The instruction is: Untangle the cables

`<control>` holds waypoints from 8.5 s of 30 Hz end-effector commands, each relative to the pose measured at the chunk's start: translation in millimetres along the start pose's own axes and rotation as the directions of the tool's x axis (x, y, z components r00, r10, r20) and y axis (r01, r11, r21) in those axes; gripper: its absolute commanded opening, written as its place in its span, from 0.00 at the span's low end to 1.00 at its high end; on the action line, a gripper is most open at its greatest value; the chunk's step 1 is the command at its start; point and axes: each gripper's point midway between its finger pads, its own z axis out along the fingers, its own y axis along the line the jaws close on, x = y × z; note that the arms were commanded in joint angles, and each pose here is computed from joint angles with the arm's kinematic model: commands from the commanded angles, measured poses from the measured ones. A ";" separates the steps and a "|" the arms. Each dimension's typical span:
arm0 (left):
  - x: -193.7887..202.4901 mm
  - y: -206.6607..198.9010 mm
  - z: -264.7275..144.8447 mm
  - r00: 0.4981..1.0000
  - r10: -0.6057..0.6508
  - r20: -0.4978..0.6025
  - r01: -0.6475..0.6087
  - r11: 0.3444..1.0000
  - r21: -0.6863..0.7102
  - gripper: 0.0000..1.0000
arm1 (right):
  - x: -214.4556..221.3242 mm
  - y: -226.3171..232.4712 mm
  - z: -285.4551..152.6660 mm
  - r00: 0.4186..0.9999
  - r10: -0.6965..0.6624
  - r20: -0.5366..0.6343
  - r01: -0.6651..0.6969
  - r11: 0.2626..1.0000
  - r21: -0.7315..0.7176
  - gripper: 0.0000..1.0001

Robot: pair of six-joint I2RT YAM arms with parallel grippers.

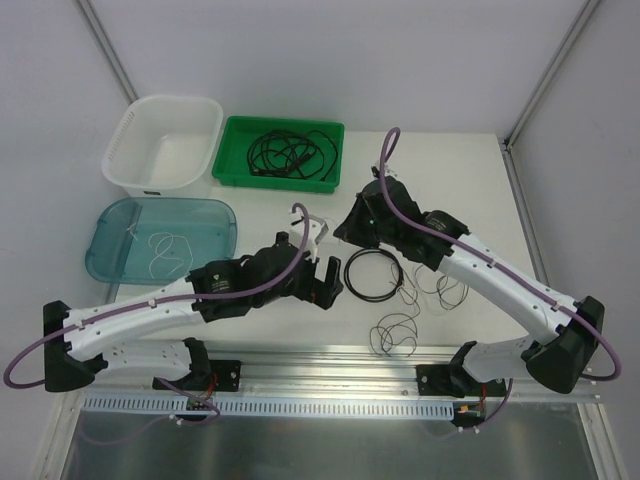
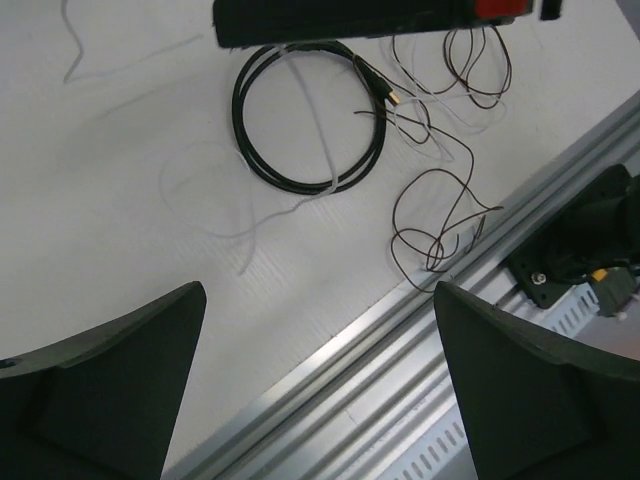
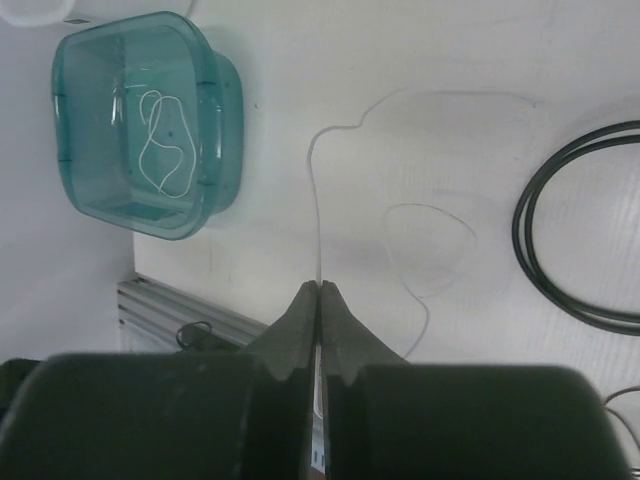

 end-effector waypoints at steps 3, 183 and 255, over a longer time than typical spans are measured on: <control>-45.3 -14.0 10.1 0.958 0.196 0.211 -0.182 0.980 -0.081 0.96 | -1.3 26.8 -14.1 0.991 0.134 -0.017 -0.135 0.985 -0.107 0.02; 0.2 103.3 -19.3 0.944 -0.287 0.163 0.271 0.956 0.117 0.98 | 0.2 -31.0 -5.9 0.950 -0.312 -0.030 0.313 0.947 0.066 0.01; -82.6 96.6 -46.2 1.000 0.001 0.018 0.004 0.962 -0.275 0.00 | -30.6 -124.6 -73.0 0.952 -0.287 0.105 0.253 0.934 0.253 0.89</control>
